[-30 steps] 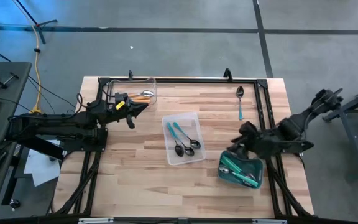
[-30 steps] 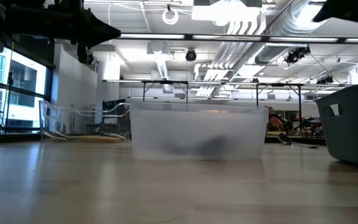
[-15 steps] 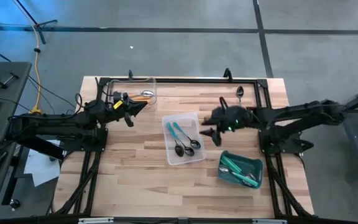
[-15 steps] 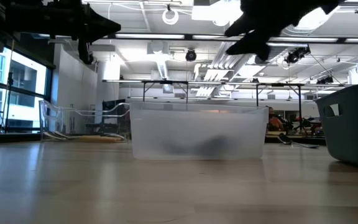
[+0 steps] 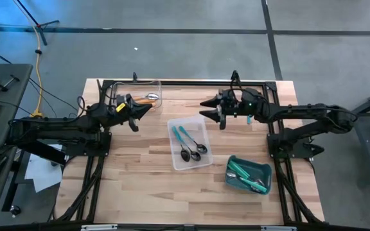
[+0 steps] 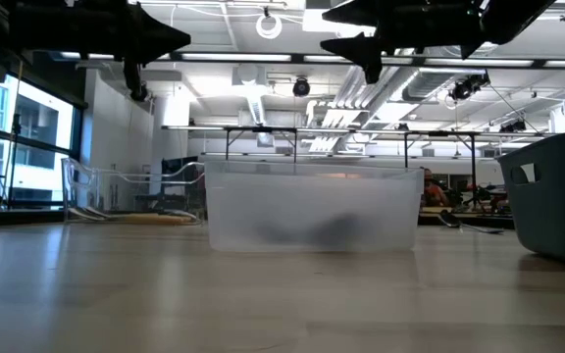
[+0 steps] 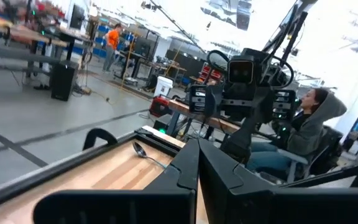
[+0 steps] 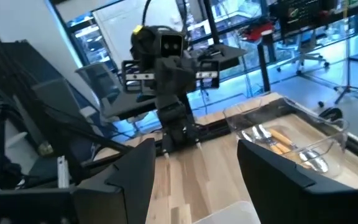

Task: Sort silverware by color (type)
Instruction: Put the blue spoon into the white transparent bin

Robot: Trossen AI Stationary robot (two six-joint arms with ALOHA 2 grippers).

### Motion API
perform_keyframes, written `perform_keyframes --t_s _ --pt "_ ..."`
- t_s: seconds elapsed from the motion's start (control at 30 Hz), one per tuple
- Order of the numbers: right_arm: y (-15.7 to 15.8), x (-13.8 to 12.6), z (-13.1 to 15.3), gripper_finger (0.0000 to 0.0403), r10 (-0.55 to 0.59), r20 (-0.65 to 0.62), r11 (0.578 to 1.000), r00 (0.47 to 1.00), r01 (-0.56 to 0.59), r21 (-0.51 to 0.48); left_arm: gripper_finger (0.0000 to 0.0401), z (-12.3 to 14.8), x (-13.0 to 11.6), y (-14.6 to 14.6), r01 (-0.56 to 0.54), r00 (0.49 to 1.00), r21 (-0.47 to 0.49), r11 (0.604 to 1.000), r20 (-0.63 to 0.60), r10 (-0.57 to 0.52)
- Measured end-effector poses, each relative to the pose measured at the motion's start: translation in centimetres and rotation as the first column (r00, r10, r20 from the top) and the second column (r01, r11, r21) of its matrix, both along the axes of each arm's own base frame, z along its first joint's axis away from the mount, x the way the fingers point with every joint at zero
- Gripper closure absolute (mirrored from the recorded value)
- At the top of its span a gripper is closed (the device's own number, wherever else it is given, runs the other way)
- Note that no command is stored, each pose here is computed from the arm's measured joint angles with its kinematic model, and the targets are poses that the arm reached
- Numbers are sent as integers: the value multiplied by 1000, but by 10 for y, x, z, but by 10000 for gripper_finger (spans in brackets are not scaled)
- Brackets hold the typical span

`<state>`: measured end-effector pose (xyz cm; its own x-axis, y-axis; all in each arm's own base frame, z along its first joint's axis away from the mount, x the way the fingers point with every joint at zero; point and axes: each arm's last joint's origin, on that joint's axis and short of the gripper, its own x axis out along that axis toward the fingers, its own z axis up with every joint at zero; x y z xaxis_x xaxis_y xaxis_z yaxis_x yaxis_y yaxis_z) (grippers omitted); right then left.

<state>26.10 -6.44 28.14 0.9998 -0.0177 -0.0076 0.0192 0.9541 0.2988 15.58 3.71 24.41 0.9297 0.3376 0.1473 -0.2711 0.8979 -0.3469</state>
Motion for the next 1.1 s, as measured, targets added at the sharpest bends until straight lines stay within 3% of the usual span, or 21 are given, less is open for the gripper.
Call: perform_keyframes --t_s 0.3,0.43,0.63,1.1 --pt "1 0 -2 235 15 -24 1000 1000 -15 -7 401 23 2 -2 41 999 200 979 -21 -37" --pt "0 0 -2 292 13 -24 1000 1000 -13 -8 401 32 4 -1 51 995 238 970 -93 -29" --pt "1 0 -2 391 12 -25 1000 1000 -13 -14 401 35 4 -1 51 995 232 971 -92 -30" --pt "1 0 -4 399 16 -38 999 999 -18 -35 401 35 4 -1 50 995 234 971 -92 -29"
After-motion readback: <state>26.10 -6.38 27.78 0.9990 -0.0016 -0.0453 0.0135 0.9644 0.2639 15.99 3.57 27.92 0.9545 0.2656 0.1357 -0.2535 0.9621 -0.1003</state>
